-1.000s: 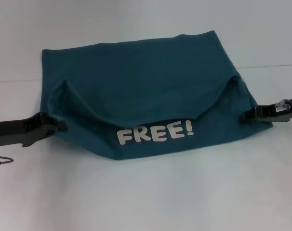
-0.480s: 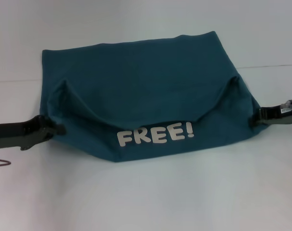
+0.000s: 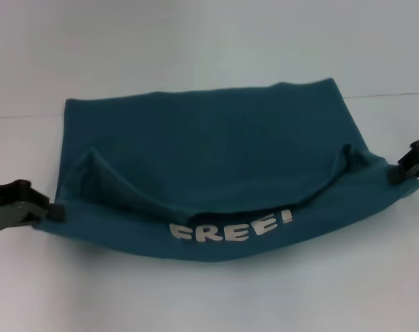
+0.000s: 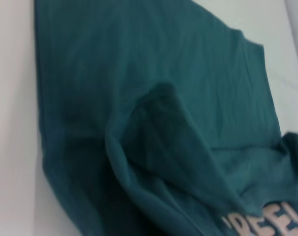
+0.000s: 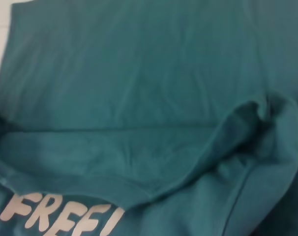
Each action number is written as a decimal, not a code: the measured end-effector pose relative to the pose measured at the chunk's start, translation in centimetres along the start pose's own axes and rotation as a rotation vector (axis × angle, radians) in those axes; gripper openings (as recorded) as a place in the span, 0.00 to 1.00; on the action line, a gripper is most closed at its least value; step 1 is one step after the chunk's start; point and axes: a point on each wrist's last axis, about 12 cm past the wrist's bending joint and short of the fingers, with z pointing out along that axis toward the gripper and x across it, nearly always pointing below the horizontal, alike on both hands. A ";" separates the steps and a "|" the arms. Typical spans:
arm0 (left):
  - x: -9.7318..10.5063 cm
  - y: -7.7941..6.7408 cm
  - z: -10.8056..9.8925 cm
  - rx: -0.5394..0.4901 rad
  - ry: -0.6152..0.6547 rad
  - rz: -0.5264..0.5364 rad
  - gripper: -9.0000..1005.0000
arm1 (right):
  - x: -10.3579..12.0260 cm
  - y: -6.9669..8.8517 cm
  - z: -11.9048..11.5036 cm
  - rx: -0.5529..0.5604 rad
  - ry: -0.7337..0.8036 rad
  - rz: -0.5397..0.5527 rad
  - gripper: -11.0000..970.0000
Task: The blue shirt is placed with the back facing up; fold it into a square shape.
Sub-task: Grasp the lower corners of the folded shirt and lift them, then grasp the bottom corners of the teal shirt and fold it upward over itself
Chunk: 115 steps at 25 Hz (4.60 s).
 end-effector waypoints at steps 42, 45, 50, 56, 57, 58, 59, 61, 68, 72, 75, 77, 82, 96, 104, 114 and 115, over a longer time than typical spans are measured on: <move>3.6 -1.2 -4.3 0.039 0.227 0.068 0.04 | 4.9 -1.2 -3.6 -0.230 0.151 0.065 0.06; 3.9 -1.2 -3.9 0.030 0.262 0.070 0.04 | 5.4 -1.3 -3.0 -0.224 0.190 0.064 0.06; 4.4 -1.0 -3.7 0.016 0.291 0.059 0.04 | 5.9 -1.5 -2.6 -0.236 0.214 0.071 0.06; 4.9 -0.9 -3.2 -0.022 0.359 0.054 0.04 | 6.7 -1.8 -2.4 -0.222 0.253 0.075 0.06; 5.0 -0.8 -3.1 -0.028 0.365 0.051 0.04 | 6.8 -1.9 -2.3 -0.218 0.261 0.076 0.06; 5.0 -0.8 -3.1 -0.028 0.363 0.050 0.04 | 6.8 -1.9 -2.3 -0.218 0.260 0.077 0.06; 5.0 -0.8 -3.1 -0.028 0.363 0.050 0.04 | 6.8 -1.9 -2.4 -0.221 0.251 0.079 0.06; 3.8 -1.4 -3.5 -0.013 0.308 0.066 0.04 | 6.1 -1.9 -2.9 -0.231 0.201 0.079 0.06; -0.9 -2.9 -3.3 -0.050 0.197 0.070 0.04 | 2.1 -1.5 -4.3 -0.202 -0.022 0.068 0.06; -3.4 -3.4 -2.9 -0.119 0.142 0.046 0.04 | 0.4 -2.4 -4.0 -0.130 -0.148 0.114 0.06; -4.7 -3.9 -2.2 -0.168 0.114 0.047 0.04 | -0.4 -3.3 -3.2 -0.088 -0.227 0.167 0.06; -5.5 -4.1 -1.5 -0.201 0.090 0.046 0.04 | -0.7 -3.8 -2.4 -0.071 -0.267 0.201 0.06; -6.9 -4.2 0.9 -0.266 0.011 0.063 0.04 | -1.2 -4.0 0.0 -0.030 -0.329 0.220 0.06; -7.9 -2.6 4.9 -0.426 -0.176 0.135 0.06 | -4.7 -1.0 6.8 0.208 -0.485 0.086 0.06; -8.0 -2.2 5.6 -0.469 -0.216 0.165 0.08 | -5.6 0.1 8.4 0.246 -0.491 0.060 0.06; -8.8 -2.6 5.6 -0.481 -0.264 0.186 0.10 | -6.0 0.2 8.5 0.260 -0.531 0.062 0.06; -8.8 -2.6 5.6 -0.483 -0.265 0.189 0.10 | -6.1 0.3 8.5 0.261 -0.533 0.061 0.06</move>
